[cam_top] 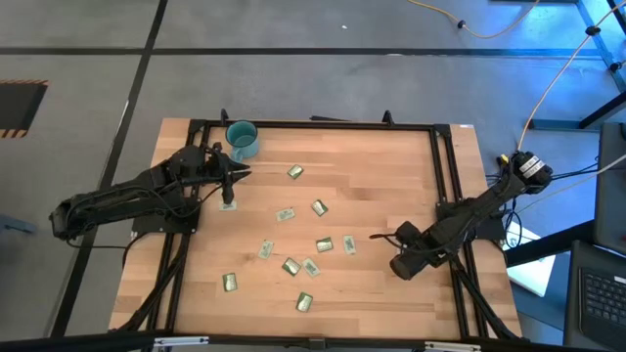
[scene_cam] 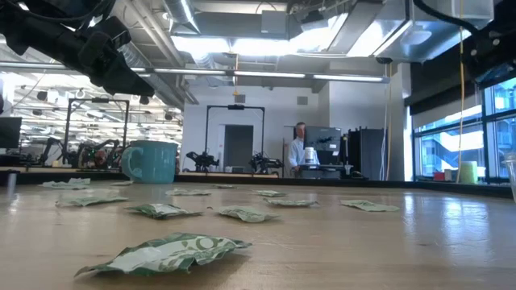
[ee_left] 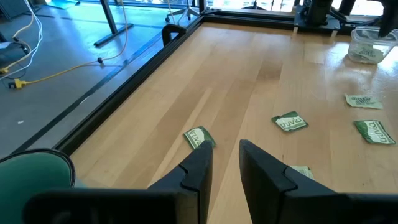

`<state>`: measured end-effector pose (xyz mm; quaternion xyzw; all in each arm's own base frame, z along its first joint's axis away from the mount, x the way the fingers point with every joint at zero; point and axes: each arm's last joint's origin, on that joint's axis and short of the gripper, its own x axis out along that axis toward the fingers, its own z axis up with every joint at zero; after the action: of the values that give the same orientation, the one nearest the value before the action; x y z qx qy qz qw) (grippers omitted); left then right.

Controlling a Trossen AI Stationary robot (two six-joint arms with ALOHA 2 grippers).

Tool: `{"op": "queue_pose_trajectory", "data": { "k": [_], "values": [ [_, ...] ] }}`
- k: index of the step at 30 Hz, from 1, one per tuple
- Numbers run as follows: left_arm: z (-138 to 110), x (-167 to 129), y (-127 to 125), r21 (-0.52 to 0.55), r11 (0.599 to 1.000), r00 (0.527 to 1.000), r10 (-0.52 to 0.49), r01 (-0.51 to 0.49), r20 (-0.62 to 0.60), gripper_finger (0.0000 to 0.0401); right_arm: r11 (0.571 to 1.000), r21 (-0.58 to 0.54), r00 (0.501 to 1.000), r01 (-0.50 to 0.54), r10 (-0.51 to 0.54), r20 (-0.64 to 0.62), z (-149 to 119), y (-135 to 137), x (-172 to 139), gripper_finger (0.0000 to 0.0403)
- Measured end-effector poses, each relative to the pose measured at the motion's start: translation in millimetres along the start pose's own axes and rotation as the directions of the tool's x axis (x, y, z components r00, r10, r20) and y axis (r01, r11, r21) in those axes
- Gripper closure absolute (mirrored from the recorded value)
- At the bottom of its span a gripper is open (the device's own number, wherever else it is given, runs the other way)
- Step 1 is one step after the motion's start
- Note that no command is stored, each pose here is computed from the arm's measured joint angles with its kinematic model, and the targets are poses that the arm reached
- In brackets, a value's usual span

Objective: Pick and place items into bin
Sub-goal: Put the white stevia packet into the transparent bin

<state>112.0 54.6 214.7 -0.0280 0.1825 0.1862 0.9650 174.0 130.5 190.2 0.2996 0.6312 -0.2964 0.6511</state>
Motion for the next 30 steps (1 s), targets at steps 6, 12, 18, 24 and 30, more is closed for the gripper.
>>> {"op": "queue_pose_trajectory", "data": {
  "k": [6, 12, 18, 24, 30],
  "values": [
    [0, 0, 0, 0.0, 1.0, 1.0, 0.0, 0.0, 0.0, 0.0327, 1.0, -0.002, 1.0, -0.005, 0.005, 0.0, 0, 0, 2, 0.0383],
    [0, 0, 0, 0.0, 1.0, 1.0, 0.0, 0.0, 0.0, 0.0327, 1.0, 0.001, 0.998, 0.023, -0.023, -0.053, -1, -2, -1, 0.0339],
    [0, 0, 0, 0.0, 1.0, 1.0, 0.001, -0.001, 0.0, 0.0327, 0.998, 0.011, 0.998, 0.061, -0.06, -0.023, 4, 1, -27, 0.0318],
    [0, 0, 0, 0.0, 1.0, 1.0, 0.0, 0.0, 0.0, 0.0327, 0.983, -0.18, 0.969, -0.034, 0.076, 0.233, 26, 18, -46, 0.0317],
    [0, 0, 0, 0.0, 1.0, 1.0, 0.0, 0.0, 0.0, 0.0327, 0.909, -0.41, 0.909, -0.072, 0.229, 0.349, 62, 38, -44, 0.0317]
  ]
}}
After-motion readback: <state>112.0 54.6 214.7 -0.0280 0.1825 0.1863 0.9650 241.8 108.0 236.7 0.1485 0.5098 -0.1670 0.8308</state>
